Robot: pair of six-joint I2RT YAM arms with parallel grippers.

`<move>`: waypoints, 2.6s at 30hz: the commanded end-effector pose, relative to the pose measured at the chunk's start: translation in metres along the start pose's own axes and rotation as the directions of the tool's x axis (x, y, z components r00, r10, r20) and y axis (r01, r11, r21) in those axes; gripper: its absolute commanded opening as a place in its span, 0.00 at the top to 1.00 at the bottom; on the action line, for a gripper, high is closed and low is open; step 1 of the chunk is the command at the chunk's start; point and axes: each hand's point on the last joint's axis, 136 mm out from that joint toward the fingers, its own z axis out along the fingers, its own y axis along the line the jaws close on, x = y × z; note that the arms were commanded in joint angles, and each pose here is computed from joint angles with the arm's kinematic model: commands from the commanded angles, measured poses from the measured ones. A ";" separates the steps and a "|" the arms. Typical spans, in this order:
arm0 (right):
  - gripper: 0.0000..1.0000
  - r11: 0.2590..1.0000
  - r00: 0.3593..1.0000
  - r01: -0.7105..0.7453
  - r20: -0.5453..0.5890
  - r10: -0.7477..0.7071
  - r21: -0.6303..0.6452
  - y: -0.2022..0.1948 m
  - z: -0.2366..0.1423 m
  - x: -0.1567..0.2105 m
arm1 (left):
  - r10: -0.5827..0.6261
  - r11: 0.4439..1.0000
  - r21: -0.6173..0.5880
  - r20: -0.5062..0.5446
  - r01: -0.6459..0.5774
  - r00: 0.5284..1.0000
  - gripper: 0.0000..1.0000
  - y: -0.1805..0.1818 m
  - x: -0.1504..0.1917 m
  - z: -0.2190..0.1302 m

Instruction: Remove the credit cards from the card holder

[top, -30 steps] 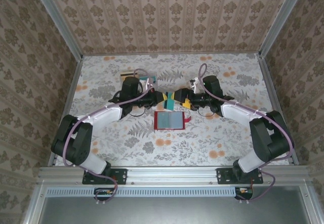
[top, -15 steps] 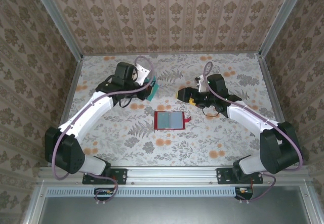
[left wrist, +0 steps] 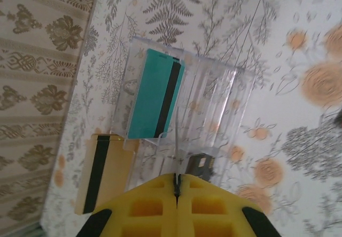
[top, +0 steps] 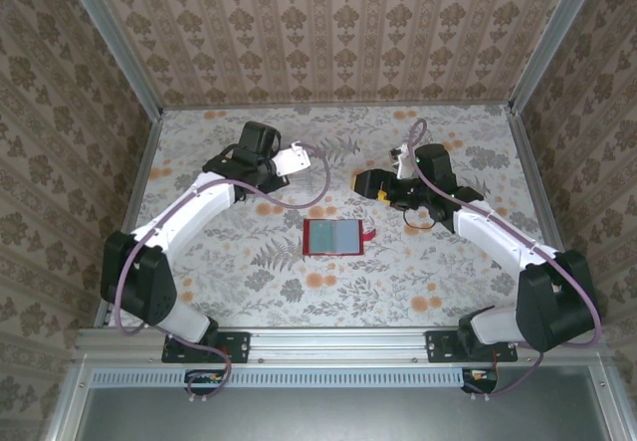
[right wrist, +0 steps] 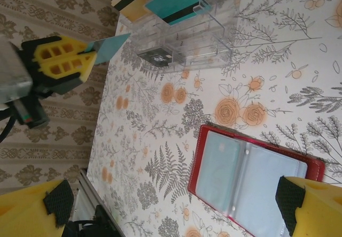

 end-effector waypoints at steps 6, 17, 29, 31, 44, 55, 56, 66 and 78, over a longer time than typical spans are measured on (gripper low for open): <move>0.00 1.000 1.000 0.009 0.029 -0.009 0.015 0.004 -0.012 -0.005 | 0.188 0.979 -0.077 -0.003 -0.188 0.982 1.00 0.029 -0.021 0.029; 0.00 1.000 1.000 -0.003 0.024 0.002 0.030 -0.001 -0.014 -0.005 | 0.199 0.979 -0.044 0.044 -0.197 0.979 1.00 0.032 -0.038 0.062; 0.00 0.999 1.000 -0.017 0.022 0.017 0.041 -0.007 -0.013 -0.007 | 0.183 0.983 -0.012 0.047 -0.183 0.982 1.00 0.023 -0.027 0.083; 0.00 0.999 1.000 -0.018 0.025 0.017 0.040 -0.007 -0.014 -0.009 | 0.183 0.983 -0.008 0.045 -0.183 0.982 1.00 0.023 -0.025 0.085; 0.00 0.999 0.999 -0.030 0.022 0.029 0.040 -0.010 -0.013 -0.010 | 0.174 0.985 0.011 0.030 -0.174 0.984 1.00 0.019 -0.013 0.095; 0.00 0.998 0.999 -0.040 0.020 0.039 0.040 -0.013 -0.011 -0.008 | 0.164 0.986 0.007 0.015 -0.165 0.986 0.90 0.016 -0.006 0.104; 0.00 0.998 0.999 -0.041 0.019 0.040 0.037 -0.012 -0.011 -0.008 | 0.161 0.987 0.005 0.010 -0.162 0.987 0.88 0.017 -0.004 0.105; 0.00 0.998 0.999 -0.049 0.018 0.048 0.036 -0.014 -0.010 -0.008 | 0.155 0.988 -0.013 -0.011 -0.155 0.988 0.82 0.024 0.000 0.111; 0.00 0.997 0.998 -0.068 0.010 0.067 0.022 -0.015 -0.007 -0.005 | 0.118 0.981 -0.151 -0.056 -0.125 0.991 0.78 0.054 0.002 0.118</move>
